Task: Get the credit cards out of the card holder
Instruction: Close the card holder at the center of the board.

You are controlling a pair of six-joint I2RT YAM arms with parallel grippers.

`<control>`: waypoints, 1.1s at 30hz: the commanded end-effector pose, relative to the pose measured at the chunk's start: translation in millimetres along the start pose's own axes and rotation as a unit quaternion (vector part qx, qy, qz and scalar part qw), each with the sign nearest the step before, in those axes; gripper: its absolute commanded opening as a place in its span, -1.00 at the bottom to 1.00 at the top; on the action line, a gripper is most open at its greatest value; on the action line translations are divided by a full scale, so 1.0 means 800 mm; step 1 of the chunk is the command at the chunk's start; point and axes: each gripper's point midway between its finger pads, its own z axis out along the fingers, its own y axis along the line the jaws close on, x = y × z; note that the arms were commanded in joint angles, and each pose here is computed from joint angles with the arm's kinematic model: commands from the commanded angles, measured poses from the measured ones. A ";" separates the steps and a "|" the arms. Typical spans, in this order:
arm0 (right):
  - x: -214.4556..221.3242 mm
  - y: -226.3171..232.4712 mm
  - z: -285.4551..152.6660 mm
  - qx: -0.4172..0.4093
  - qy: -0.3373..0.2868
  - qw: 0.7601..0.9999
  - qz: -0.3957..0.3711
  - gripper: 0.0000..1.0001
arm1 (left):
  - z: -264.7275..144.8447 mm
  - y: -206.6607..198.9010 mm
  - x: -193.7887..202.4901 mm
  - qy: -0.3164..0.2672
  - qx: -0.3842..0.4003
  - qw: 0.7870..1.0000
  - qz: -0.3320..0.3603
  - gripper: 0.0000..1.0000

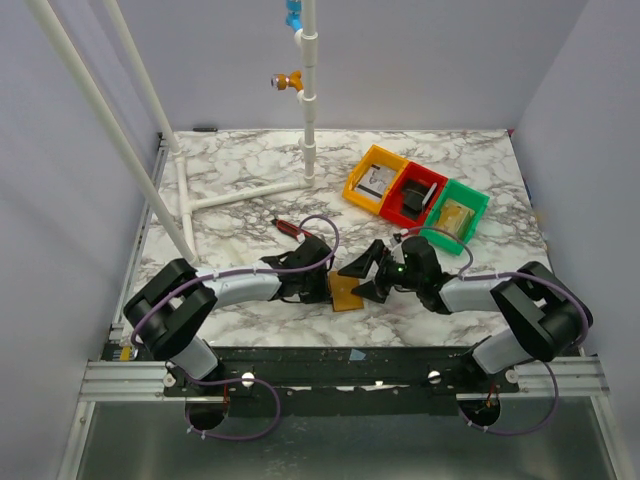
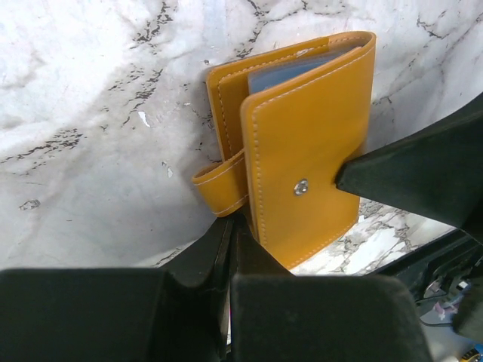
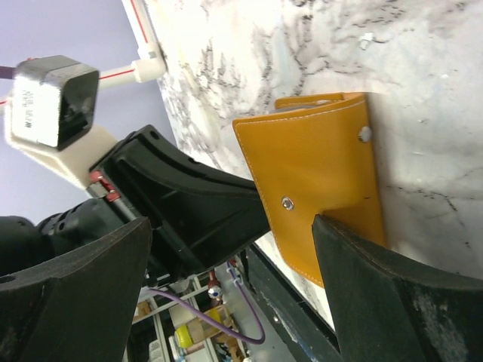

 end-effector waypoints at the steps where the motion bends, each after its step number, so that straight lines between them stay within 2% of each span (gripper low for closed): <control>1: 0.000 -0.017 0.011 0.027 -0.004 1.000 -0.015 0.80 | 0.003 0.033 0.025 0.022 -0.043 0.999 -0.010 -1.00; 15: 0.005 -0.053 0.014 0.080 -0.015 0.997 -0.003 0.80 | -0.018 0.045 0.007 -0.014 -0.049 0.998 -0.027 -0.89; 22: 0.002 -0.048 0.014 0.077 -0.022 0.997 -0.001 0.80 | -0.048 0.053 -0.016 -0.056 -0.051 0.997 -0.032 -0.84; 27: -0.005 -0.010 0.016 0.048 -0.020 0.999 -0.017 0.81 | -0.086 0.045 -0.042 -0.100 -0.039 0.994 -0.017 -0.81; 30: -0.019 0.035 0.013 0.026 -0.030 0.998 -0.050 0.87 | -0.115 0.035 -0.060 -0.129 -0.020 0.991 -0.008 -0.76; 33: -0.034 0.077 0.002 0.016 -0.052 0.995 -0.089 0.94 | -0.147 0.024 -0.080 -0.161 -0.002 0.987 0.004 -0.60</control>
